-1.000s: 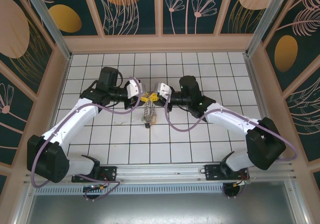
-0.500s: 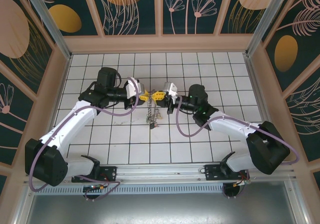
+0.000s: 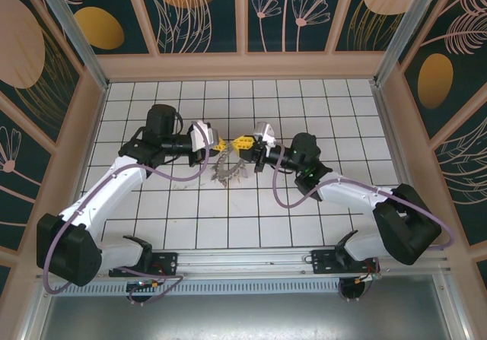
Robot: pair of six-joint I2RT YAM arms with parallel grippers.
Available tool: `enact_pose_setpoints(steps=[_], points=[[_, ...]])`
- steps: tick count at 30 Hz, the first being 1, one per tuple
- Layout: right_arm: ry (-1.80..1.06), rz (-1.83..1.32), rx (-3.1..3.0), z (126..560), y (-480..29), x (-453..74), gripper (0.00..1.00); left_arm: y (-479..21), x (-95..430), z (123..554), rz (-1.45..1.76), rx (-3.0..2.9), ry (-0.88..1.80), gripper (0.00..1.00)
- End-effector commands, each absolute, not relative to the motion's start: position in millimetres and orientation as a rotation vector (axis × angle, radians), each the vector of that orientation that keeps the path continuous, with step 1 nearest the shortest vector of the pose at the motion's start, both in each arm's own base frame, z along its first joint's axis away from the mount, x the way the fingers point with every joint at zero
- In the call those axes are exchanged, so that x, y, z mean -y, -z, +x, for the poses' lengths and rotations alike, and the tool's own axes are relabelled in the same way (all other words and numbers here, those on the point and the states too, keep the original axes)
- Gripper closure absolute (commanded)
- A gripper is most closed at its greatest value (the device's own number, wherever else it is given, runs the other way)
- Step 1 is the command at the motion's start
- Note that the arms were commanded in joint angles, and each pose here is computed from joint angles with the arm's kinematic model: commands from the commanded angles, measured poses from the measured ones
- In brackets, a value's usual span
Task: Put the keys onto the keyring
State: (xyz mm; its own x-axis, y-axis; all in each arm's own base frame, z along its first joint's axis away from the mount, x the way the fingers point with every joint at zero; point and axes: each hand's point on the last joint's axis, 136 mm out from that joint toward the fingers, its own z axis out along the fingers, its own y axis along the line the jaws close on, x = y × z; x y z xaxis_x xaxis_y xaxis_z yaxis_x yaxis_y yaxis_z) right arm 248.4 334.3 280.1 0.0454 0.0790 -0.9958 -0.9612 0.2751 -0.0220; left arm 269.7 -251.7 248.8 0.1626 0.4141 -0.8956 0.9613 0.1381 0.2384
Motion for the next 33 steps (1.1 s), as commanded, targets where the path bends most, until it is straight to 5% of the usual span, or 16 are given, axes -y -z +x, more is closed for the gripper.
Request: enact_pose_setpoints(steps=[1, 9, 24, 33], points=[[-1.026, -0.835, -1.081, 249.3, -329.4, -322.8, 1.0, -249.5, 253.4, 257.2, 1.454, -1.362, 0.745, 0.97], [-1.022, -0.893, -1.099, 250.3, -321.1, -330.7, 1.0, -268.2, 251.2, 264.0, 1.384, -1.368, 0.727, 0.73], [-1.032, -1.02, -1.068, 237.9, -316.0, -340.8, 1.0, -292.5, 249.9, 273.5, 1.335, -1.327, 0.767, 0.65], [-1.031, -1.013, -1.064, 237.0, -316.0, -341.4, 1.0, -289.2, 256.0, 261.5, 1.376, -1.31, 0.889, 0.71]])
